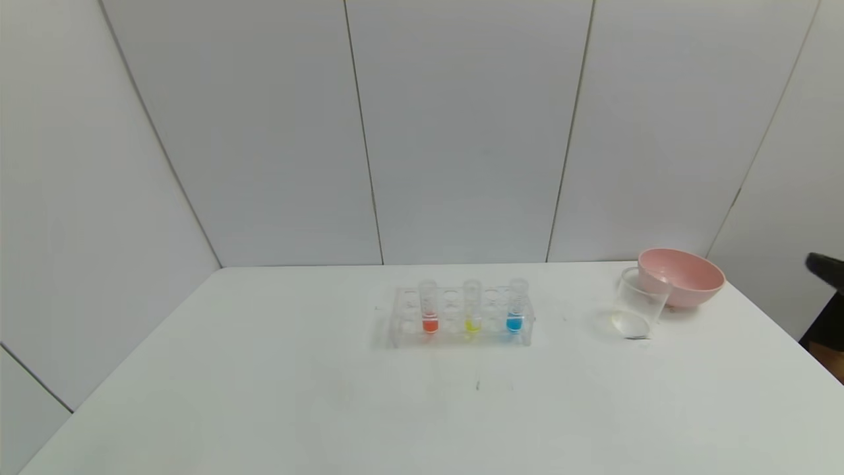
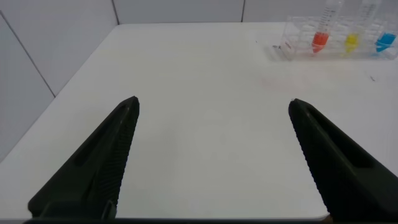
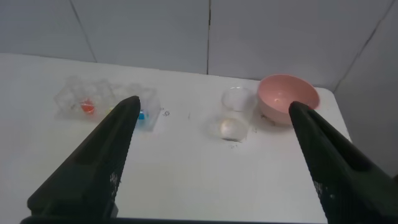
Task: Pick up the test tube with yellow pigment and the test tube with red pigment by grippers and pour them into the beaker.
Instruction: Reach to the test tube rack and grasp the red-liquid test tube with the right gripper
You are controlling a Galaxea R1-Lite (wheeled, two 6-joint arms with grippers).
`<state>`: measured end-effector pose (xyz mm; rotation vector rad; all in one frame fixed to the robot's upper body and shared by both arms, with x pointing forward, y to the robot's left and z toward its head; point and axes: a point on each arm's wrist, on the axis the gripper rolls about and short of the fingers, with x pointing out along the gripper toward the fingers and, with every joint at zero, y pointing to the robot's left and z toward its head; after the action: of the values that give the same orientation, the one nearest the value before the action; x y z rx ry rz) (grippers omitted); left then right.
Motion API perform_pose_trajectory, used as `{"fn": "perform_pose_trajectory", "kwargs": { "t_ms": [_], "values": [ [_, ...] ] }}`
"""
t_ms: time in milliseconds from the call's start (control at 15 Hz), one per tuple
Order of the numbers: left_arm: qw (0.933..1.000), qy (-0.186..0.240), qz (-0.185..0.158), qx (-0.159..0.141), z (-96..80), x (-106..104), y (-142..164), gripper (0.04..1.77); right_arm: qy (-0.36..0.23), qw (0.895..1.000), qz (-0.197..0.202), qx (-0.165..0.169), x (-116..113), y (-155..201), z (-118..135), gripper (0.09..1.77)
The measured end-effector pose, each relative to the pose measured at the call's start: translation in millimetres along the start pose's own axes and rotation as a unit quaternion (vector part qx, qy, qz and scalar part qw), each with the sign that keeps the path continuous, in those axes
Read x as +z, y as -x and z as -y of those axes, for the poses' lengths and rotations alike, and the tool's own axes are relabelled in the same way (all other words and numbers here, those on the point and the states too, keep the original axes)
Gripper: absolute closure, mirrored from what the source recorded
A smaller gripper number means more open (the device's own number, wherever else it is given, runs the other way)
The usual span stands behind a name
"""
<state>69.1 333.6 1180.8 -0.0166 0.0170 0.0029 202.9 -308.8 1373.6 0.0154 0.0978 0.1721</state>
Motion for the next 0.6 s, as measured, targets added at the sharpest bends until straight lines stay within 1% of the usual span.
{"fn": "perform_pose_trajectory", "kwargs": {
  "t_ms": [133, 333, 467, 600],
  "values": [
    [1.0000, 0.000, 0.000, 0.000, 0.0, 0, 0, 0.09, -0.013, 1.000, -0.021, 0.019, -2, -14, -21, 0.15],
    [1.0000, 0.000, 0.000, 0.000, 0.0, 0, 0, 0.09, -0.048, 0.997, -0.056, 0.028, -8, -36, -59, 0.15],
    [1.0000, 0.000, 0.000, 0.000, 0.0, 0, 0, 0.09, -0.041, 0.995, -0.079, 0.044, -14, -48, -83, 0.15],
    [1.0000, 0.000, 0.000, 0.000, 0.0, 0, 0, 0.09, -0.030, 0.994, -0.098, 0.049, -22, -55, -105, 0.15]
  ]
}}
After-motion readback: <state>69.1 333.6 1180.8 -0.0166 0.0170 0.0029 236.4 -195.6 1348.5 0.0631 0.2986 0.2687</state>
